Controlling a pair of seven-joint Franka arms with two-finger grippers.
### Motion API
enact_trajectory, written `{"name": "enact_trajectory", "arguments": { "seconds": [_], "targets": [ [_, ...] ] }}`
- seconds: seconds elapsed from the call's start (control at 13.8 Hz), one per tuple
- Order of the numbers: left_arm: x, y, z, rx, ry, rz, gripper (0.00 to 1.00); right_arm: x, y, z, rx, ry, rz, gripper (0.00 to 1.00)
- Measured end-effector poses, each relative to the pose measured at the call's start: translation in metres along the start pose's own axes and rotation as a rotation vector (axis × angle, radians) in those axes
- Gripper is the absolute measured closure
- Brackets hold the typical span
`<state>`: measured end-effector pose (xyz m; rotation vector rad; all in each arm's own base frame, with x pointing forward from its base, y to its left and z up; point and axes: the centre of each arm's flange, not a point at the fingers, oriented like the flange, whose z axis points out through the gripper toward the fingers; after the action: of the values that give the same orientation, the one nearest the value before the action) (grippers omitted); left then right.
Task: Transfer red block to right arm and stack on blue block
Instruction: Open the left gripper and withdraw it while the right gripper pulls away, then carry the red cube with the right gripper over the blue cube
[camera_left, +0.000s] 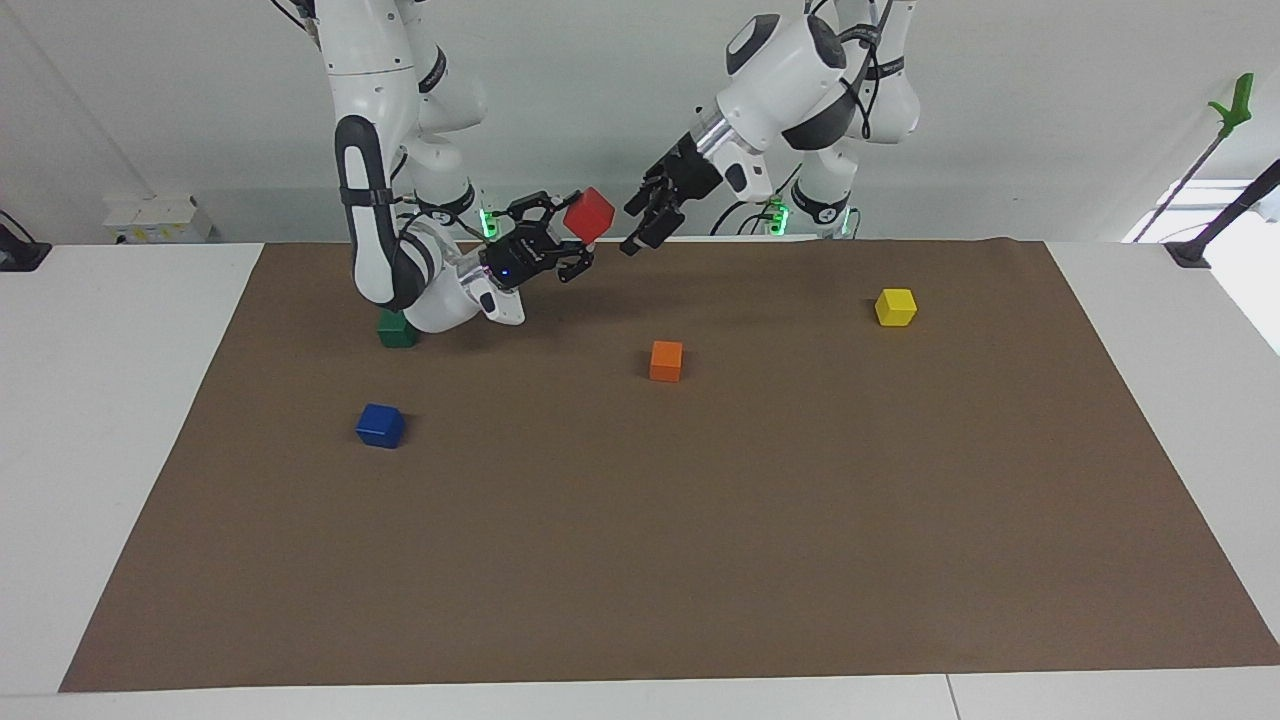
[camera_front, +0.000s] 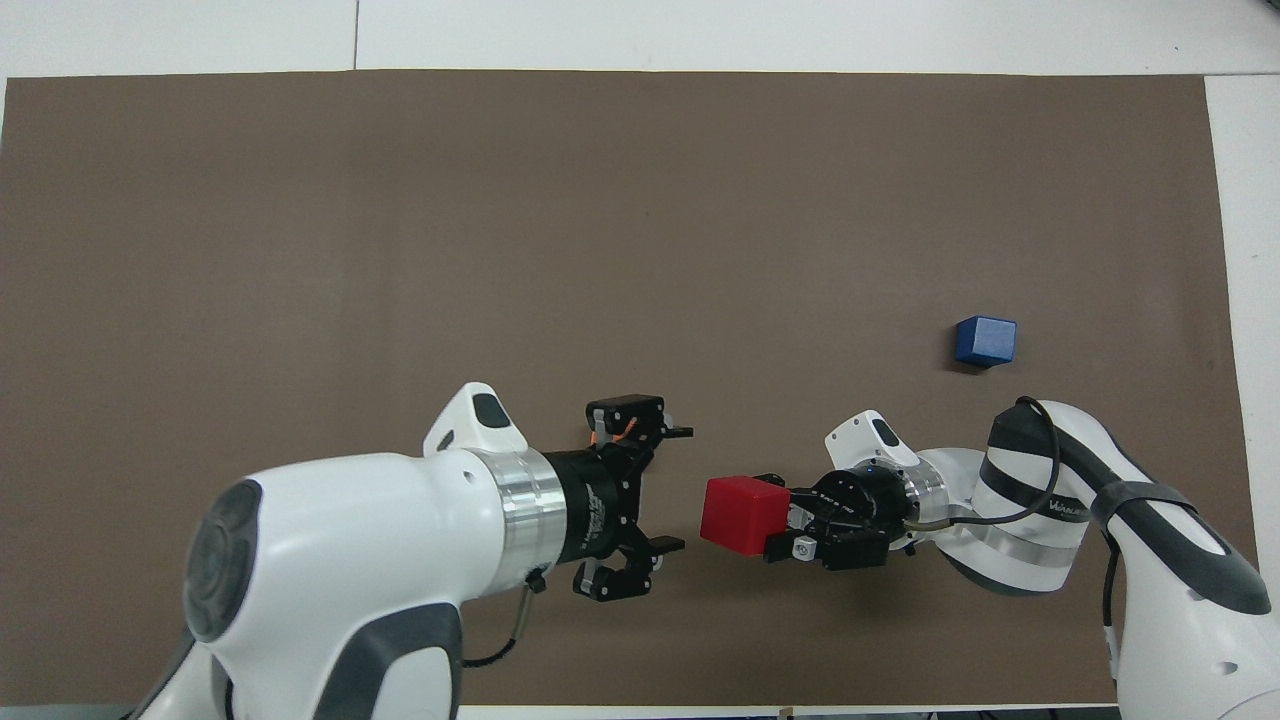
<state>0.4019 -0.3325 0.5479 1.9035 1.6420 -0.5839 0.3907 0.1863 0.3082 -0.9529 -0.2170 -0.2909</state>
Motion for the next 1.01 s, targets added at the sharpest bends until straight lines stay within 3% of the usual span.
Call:
{"name": "enact_trajectory", "arguments": {
  "seconds": [0.14, 0.43, 0.58, 0.79, 1.01],
  "targets": [
    [0.027, 0.027, -0.033, -0.051, 0.03, -0.013, 0.0, 0.002, 0.004, -0.005, -0.047, 0.005, 0.01, 0.4],
    [0.073, 0.06, -0.081, -0.097, 0.261, 0.178, 0.0, 0.018, 0.0, -0.02, -0.184, -0.011, 0.01, 0.4],
    [0.108, 0.086, -0.127, -0.058, 0.393, 0.31, 0.0, 0.03, -0.013, -0.014, -0.231, -0.02, 0.008, 0.4],
    [0.136, 0.107, -0.172, 0.136, 0.527, 0.645, 0.0, 0.05, -0.046, 0.003, -0.34, -0.038, 0.021, 0.4],
    [0.142, 0.105, -0.191, 0.418, 0.559, 0.939, 0.0, 0.063, -0.083, 0.016, -0.473, -0.091, 0.02, 0.4]
  ]
}}
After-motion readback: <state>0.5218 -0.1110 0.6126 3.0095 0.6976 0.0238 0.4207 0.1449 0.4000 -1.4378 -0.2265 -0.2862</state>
